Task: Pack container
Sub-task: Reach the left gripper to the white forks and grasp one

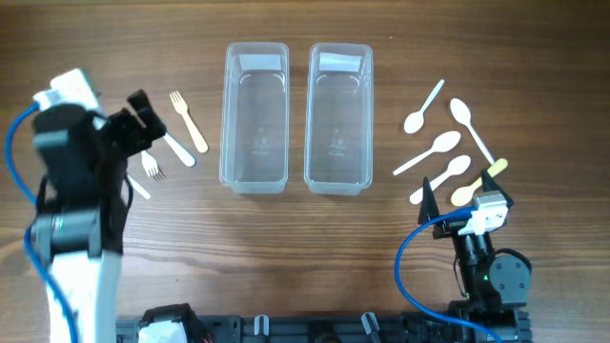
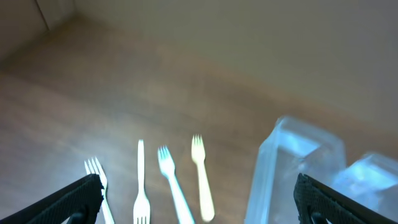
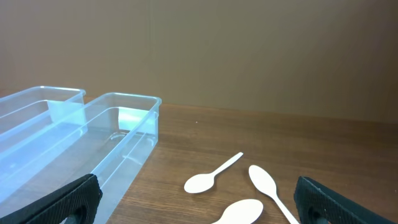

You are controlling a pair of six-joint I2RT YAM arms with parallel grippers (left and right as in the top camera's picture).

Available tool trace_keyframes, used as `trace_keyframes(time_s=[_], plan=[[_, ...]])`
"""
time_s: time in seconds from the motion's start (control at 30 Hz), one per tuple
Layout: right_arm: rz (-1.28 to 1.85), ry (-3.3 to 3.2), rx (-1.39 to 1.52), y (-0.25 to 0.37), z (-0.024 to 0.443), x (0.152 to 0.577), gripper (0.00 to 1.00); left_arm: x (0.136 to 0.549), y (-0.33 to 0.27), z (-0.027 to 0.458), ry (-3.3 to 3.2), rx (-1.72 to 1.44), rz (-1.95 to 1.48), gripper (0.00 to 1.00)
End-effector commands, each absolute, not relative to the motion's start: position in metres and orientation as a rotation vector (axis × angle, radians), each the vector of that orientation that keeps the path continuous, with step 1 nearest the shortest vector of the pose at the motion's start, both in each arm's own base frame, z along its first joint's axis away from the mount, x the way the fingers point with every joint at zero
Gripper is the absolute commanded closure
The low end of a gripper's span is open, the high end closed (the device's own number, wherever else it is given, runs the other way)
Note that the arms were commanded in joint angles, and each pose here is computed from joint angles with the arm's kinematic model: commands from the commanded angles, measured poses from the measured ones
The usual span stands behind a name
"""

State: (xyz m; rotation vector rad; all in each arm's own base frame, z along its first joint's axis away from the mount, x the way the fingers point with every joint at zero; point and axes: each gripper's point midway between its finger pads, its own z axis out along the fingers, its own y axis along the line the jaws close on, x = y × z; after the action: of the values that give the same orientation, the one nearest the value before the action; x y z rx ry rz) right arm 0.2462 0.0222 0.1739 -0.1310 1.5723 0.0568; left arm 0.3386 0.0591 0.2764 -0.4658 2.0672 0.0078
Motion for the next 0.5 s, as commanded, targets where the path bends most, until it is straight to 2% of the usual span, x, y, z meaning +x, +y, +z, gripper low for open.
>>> trace_keyframes(time_s=[0.0, 0.23, 0.37, 0.47], plan=[[0.054, 1.563, -0.136, 0.022, 0.175, 0.246, 0.0, 0.359, 0.061, 0.248, 2.153, -0.449, 0.033, 0.0], [0.054, 1.563, -0.137, 0.022, 0.175, 0.246, 0.0, 0.365, 0.088, 0.206, 2.256, -0.544, 0.17, 0.0], [0.054, 1.563, -0.137, 0.022, 0.175, 0.246, 0.0, 0.354, 0.128, 0.179, 2.236, -0.875, 0.218, 0.02], [0.054, 1.563, -0.136, 0.022, 0.175, 0.246, 0.0, 0.351, 0.15, 0.15, 2.244, -1.044, 0.226, 0.07]])
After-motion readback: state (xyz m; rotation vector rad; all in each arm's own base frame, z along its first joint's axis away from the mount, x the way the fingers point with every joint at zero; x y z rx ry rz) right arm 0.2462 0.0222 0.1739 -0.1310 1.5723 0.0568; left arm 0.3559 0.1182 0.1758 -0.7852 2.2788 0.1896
